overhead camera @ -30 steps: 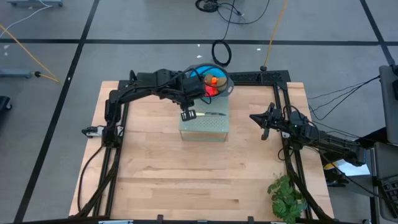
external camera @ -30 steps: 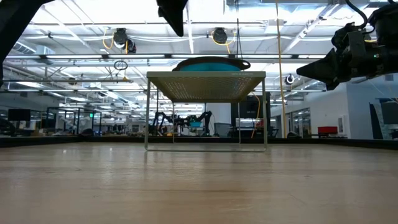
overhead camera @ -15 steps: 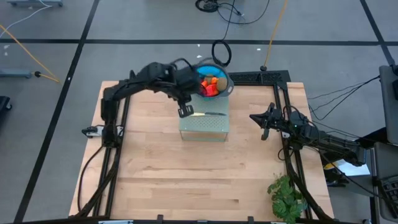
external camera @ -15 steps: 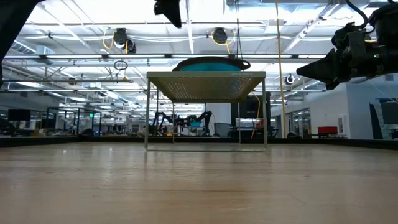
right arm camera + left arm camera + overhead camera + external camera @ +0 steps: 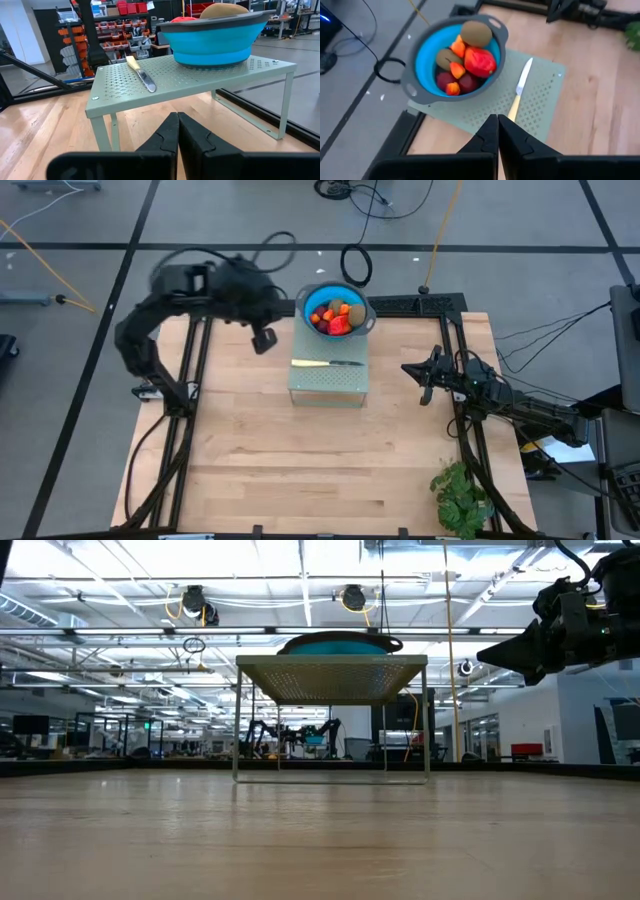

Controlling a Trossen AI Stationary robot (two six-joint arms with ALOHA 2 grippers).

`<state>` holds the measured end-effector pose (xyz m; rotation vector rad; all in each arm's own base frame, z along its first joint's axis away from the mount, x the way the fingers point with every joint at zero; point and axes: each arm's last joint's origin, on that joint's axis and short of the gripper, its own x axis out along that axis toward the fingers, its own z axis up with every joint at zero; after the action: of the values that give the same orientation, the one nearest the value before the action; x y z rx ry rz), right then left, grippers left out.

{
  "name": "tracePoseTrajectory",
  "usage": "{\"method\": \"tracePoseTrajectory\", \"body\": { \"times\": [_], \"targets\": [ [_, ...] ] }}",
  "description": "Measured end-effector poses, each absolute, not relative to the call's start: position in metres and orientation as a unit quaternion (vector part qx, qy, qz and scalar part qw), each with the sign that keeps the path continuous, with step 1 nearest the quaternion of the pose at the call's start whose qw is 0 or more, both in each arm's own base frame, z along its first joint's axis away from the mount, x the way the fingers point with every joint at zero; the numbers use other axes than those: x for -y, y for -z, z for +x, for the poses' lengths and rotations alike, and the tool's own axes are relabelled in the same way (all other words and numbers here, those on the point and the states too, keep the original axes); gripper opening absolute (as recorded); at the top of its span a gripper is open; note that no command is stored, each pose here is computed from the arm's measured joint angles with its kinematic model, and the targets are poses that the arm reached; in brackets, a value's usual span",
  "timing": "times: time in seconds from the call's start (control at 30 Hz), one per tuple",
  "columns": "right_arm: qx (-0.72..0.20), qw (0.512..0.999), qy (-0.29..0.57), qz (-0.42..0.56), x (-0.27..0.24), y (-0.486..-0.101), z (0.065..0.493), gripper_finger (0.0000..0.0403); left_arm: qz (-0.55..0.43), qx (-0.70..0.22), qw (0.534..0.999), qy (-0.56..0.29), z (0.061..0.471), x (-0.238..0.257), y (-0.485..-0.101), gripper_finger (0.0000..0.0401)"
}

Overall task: Pick & Place Fruit
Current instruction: Return to Home Position

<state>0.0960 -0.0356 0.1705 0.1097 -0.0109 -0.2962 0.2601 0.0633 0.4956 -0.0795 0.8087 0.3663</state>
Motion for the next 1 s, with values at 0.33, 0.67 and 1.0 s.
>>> {"method": "tracePoseTrajectory", "body": {
  "times": [0.33,0.67,1.0],
  "targets": [
    [0.006,0.987,0.148,0.056,0.036,-0.171,0.096,0.0000,-0.023,-0.342,0.924,-0.168,0.235,-0.044,-0.516,0.0002],
    [0.006,0.987,0.148,0.056,0.036,-0.171,0.096,0.0000,-0.002,-0.329,0.932,-0.153,0.248,-0.029,-0.514,0.0002],
    [0.006,0.987,0.148,0.056,0.036,-0.171,0.096,0.0000,0.007,-0.344,0.929,-0.138,0.294,-0.019,-0.465,0.0003]
  ]
}}
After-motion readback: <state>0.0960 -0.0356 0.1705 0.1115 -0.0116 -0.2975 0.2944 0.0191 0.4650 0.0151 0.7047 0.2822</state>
